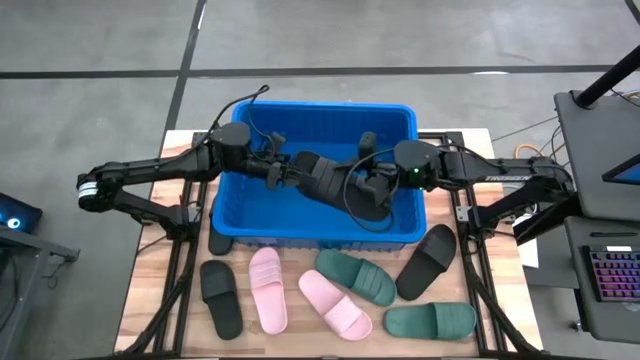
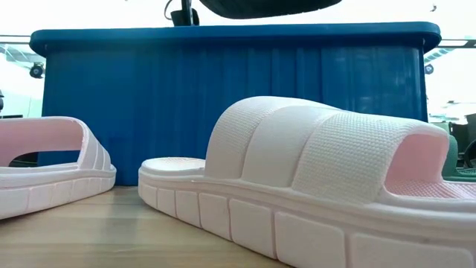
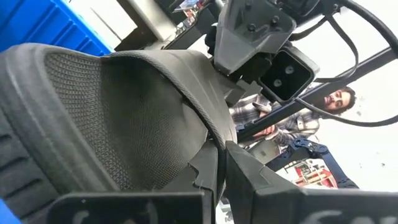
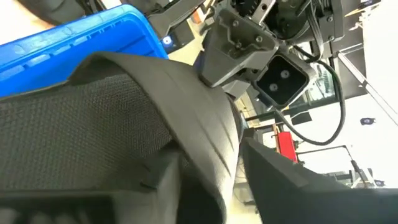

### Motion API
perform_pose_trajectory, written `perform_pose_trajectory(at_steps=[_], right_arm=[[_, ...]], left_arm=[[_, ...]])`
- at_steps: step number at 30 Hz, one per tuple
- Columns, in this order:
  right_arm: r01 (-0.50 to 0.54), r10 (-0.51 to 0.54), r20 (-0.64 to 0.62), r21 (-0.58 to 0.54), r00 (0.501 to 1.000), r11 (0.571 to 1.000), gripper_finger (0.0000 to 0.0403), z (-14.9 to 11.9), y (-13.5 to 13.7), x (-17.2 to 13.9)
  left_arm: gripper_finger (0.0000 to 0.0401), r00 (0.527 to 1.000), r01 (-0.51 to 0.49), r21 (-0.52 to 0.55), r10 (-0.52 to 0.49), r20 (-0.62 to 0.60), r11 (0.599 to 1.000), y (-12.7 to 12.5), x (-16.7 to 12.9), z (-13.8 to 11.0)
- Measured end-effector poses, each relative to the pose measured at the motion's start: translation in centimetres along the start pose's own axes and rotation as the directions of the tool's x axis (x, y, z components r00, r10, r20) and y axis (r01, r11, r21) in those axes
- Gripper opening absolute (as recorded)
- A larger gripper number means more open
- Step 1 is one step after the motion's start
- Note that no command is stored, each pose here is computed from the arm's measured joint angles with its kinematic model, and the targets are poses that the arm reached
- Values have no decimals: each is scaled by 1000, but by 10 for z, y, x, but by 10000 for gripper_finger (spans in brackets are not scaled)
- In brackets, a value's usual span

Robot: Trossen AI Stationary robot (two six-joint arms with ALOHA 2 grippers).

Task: Pick and place slides into bin
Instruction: Put the black slide into the blue bin

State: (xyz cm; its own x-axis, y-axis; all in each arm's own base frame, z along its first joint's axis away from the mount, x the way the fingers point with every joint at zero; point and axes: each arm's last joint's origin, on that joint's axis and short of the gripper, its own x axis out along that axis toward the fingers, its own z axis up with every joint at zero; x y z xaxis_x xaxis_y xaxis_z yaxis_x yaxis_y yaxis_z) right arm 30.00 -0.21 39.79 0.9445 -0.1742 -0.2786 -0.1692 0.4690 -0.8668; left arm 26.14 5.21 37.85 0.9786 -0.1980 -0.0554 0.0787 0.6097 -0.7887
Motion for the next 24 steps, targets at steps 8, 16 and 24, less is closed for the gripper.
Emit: perform_pose_trajectory(at_steps=[8,16,24], right_arm=[[3,-3,2,45,1000,999,19,1,-3,-1],[16,-15,-15,100,1000,995,13,1,-4,-2],[24,-13,-70,152,997,988,12,-2,-2,-4]], left_arm=[[0,1000,5,19,-5,1,1000,0,0,0],[10,1000,3,50,-3,9,999,0,0,0],[112,1000,-6,149,3,19,989,-1,0,1]])
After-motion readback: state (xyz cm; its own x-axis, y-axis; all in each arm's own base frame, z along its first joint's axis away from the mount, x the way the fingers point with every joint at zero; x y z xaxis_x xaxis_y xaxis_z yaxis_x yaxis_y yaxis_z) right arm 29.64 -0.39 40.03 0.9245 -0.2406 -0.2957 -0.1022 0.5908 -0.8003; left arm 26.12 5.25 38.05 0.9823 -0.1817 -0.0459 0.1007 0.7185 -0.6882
